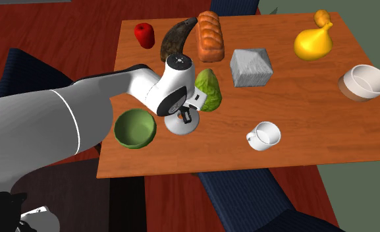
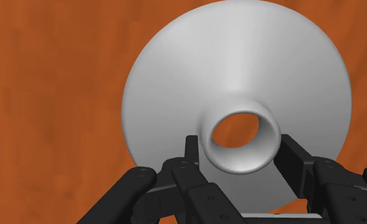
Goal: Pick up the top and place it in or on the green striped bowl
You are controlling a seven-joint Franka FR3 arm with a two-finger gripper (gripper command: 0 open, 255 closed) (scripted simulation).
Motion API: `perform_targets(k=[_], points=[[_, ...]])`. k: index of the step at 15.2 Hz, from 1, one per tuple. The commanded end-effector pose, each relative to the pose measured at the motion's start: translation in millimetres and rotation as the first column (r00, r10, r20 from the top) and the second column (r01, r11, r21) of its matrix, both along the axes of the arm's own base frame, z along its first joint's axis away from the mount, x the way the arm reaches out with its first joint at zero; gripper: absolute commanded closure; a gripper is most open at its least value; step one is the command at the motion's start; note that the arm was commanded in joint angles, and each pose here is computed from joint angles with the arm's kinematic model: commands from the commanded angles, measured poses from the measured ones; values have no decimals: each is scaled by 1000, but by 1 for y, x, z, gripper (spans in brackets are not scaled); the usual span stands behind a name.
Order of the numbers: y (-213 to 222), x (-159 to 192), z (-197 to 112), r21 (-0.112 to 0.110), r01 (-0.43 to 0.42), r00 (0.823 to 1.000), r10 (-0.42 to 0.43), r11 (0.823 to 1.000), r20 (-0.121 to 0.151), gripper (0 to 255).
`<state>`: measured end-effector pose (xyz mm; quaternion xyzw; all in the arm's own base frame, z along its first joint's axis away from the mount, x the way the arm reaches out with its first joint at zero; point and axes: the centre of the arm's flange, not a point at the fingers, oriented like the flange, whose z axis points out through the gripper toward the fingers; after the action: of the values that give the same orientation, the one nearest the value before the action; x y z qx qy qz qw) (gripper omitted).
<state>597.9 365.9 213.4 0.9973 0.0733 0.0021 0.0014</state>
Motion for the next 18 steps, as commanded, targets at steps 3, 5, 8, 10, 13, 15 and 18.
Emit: perform_targets(k=[3,5,8,10,13,15,18], points=[[0,0,0,0,0,1000,0,1000,0,255],[0,0,10,0,0,1000,0,1000,0,255],[0,0,26,0,0,1000,0,1000,0,255],[0,0,37,0,0,1000,0,1000,0,255],[0,0,53,0,0,1000,0,1000,0,255],[0,0,63,0,0,1000,0,1000,0,255],[0,0,79,0,0,1000,0,1000,0,255]])
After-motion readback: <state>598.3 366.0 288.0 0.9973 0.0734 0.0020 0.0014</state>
